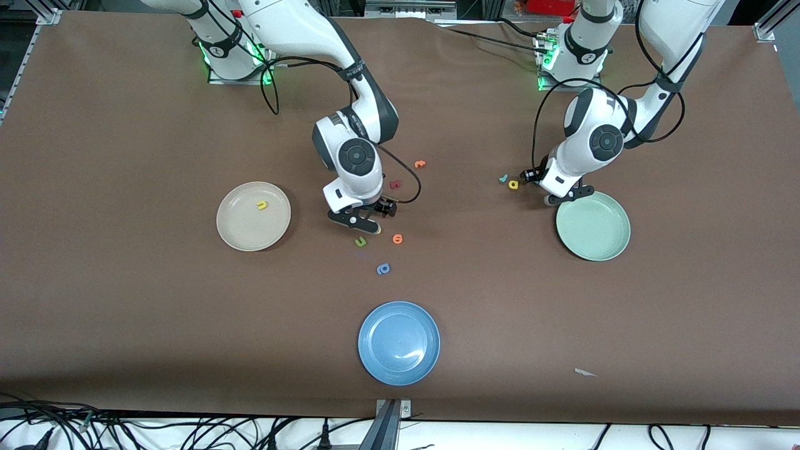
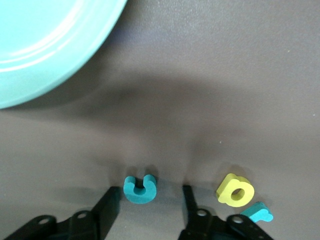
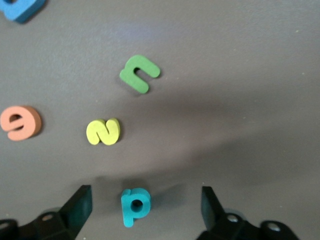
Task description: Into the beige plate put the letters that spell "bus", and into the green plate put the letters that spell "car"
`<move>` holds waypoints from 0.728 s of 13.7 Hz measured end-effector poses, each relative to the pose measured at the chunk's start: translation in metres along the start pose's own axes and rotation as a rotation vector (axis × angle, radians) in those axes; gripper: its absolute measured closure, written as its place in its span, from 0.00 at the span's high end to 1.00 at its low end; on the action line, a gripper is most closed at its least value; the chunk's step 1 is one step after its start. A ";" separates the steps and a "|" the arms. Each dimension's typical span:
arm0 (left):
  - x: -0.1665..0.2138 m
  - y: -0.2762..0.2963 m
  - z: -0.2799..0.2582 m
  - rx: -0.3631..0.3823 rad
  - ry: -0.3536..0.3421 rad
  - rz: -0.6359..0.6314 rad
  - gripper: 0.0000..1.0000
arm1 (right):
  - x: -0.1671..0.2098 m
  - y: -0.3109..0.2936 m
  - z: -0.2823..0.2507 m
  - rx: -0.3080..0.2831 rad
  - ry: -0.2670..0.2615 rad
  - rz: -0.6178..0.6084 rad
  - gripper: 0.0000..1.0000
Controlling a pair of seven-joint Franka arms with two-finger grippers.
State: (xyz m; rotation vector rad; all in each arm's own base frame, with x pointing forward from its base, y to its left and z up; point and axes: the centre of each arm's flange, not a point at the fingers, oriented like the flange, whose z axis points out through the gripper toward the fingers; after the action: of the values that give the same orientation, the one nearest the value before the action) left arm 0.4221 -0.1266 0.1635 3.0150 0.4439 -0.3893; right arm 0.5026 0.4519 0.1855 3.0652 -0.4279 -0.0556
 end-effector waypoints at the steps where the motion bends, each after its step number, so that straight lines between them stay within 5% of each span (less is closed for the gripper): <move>1: 0.000 0.002 -0.002 -0.002 0.004 0.004 0.41 | -0.001 -0.002 -0.001 0.010 0.010 -0.003 0.77; 2: 0.000 0.004 -0.003 -0.002 0.006 0.007 0.32 | 0.000 -0.004 -0.002 0.019 0.018 -0.005 0.66; 3: 0.000 0.004 -0.004 -0.003 0.010 0.008 0.28 | -0.001 -0.004 -0.002 0.023 0.020 -0.009 0.66; 10: 0.010 0.008 -0.014 -0.012 0.022 0.004 0.28 | -0.019 -0.011 0.011 0.014 -0.004 -0.050 0.58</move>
State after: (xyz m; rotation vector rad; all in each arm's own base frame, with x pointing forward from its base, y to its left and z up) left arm 0.4367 -0.1297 0.1752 3.0106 0.4401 -0.3515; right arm 0.4868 0.4674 0.1748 3.0899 -0.3527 -0.0607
